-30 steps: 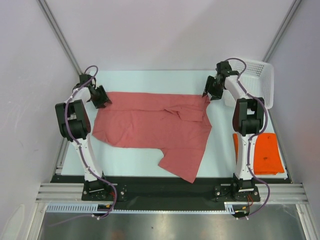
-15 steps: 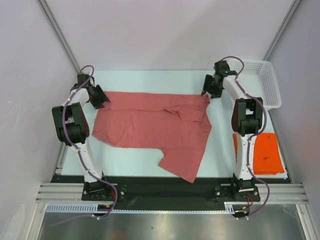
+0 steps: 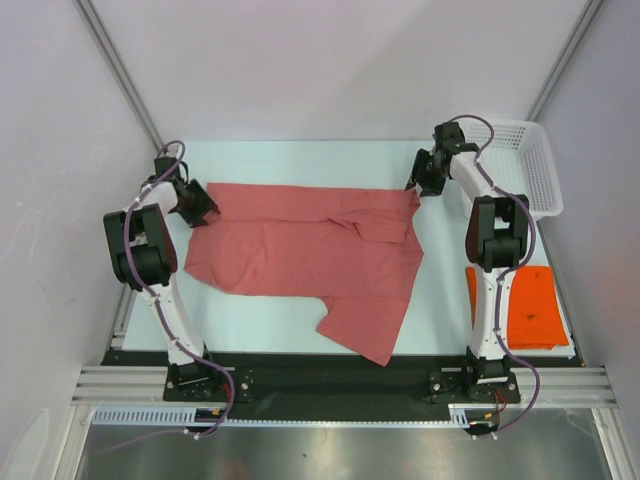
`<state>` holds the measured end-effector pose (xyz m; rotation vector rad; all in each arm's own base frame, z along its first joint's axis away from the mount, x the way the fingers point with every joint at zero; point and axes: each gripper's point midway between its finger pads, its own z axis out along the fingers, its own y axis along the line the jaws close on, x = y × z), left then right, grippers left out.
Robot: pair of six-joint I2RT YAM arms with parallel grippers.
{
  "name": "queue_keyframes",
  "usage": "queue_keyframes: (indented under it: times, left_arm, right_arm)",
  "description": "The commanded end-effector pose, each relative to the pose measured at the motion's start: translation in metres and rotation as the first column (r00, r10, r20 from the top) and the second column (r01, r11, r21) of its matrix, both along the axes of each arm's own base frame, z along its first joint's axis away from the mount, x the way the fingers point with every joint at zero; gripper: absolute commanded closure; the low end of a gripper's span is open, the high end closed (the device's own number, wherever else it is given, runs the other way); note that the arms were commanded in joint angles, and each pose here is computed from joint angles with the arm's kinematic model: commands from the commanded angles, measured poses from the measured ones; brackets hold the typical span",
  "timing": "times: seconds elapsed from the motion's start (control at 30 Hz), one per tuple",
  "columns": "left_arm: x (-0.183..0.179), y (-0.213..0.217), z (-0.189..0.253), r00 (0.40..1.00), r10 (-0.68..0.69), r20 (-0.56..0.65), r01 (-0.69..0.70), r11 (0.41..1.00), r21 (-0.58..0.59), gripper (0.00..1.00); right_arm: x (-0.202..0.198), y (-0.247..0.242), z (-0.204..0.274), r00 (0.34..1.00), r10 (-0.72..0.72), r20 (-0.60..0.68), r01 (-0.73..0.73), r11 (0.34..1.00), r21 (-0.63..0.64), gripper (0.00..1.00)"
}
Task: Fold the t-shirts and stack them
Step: Fold the tshirt
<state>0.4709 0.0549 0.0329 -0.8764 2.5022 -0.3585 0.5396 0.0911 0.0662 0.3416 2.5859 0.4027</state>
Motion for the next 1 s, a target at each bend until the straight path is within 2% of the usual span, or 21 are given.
queue_keyframes:
  times: [0.0, 0.2, 0.43, 0.6, 0.97]
  left_arm:
    - [0.01, 0.014, 0.001, 0.999, 0.038, 0.014, -0.038, 0.999, 0.012, 0.46]
    - [0.012, 0.032, -0.003, 0.999, 0.046, -0.005, -0.046, 0.998, 0.039, 0.62]
    - [0.019, 0.04, -0.004, 1.0, 0.028, -0.005, -0.028, 0.998, 0.064, 0.8]
    - [0.02, 0.042, -0.005, 1.0, 0.022, -0.006, -0.021, 0.997, 0.075, 0.81]
    - [0.02, 0.041, -0.007, 1.0, 0.02, -0.008, -0.019, 0.997, 0.07, 0.81]
  right_arm:
    - [0.006, 0.008, -0.006, 1.0, 0.006, 0.012, -0.007, 0.999, 0.036, 0.45]
    - [0.006, 0.011, -0.014, 1.0, 0.009, -0.001, -0.009, 0.998, 0.058, 0.44]
    - [0.01, 0.015, -0.015, 1.0, 0.004, 0.004, -0.004, 0.997, 0.071, 0.48]
    - [0.016, 0.013, -0.012, 1.0, -0.008, 0.019, 0.006, 0.997, 0.075, 0.49]
    - [0.025, 0.01, -0.014, 0.999, -0.041, 0.033, 0.039, 0.997, 0.067, 0.65]
